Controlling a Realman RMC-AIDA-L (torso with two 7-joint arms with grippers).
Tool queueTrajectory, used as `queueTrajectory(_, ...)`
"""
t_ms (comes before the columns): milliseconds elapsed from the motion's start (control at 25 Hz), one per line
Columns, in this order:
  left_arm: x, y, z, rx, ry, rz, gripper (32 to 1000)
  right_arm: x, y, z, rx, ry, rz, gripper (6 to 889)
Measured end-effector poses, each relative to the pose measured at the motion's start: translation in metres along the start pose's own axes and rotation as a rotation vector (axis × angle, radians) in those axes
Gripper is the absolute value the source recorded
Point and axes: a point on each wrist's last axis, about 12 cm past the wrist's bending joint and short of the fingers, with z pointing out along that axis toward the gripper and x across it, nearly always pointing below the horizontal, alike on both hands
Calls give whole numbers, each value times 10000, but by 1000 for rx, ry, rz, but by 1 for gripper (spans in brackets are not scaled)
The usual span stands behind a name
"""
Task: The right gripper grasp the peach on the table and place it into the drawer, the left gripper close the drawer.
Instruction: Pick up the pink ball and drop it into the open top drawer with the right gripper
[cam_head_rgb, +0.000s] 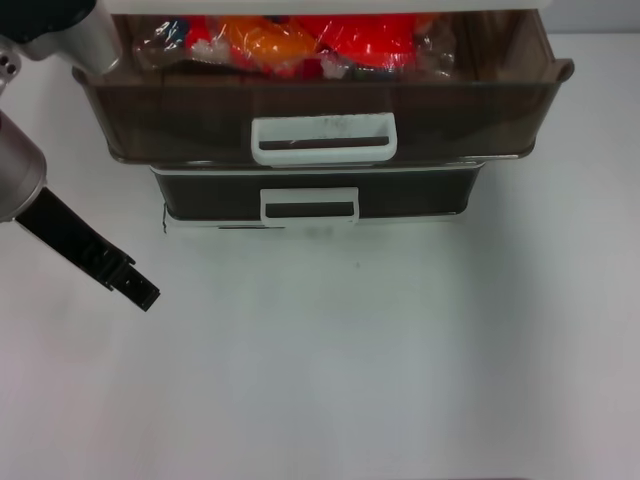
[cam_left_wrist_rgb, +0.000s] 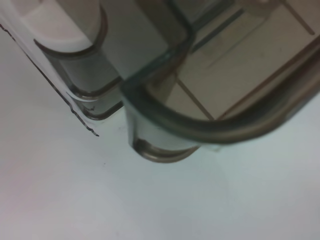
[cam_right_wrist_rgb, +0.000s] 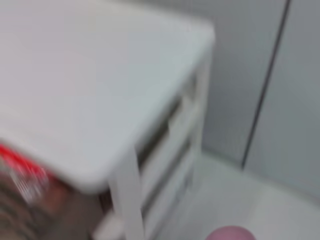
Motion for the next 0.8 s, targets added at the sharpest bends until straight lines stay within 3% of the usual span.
queueTrajectory(120, -2, -1, -3, -1, -1, 1, 799, -275, 144, -139, -43, -86, -72, 41)
queueTrajectory(400, -14, -7, -10, -1, -2, 6, 799, -743, 603, -124, -318, -172, -225, 41)
queueTrajectory(640, -38, -18, -20, -2, -6, 12, 799, -893, 890, 161, -438, -111, -294, 42)
queueTrajectory(800, -65, -27, -30, -3, -8, 18, 798, -934, 1009, 376, -475, -67, -316, 42)
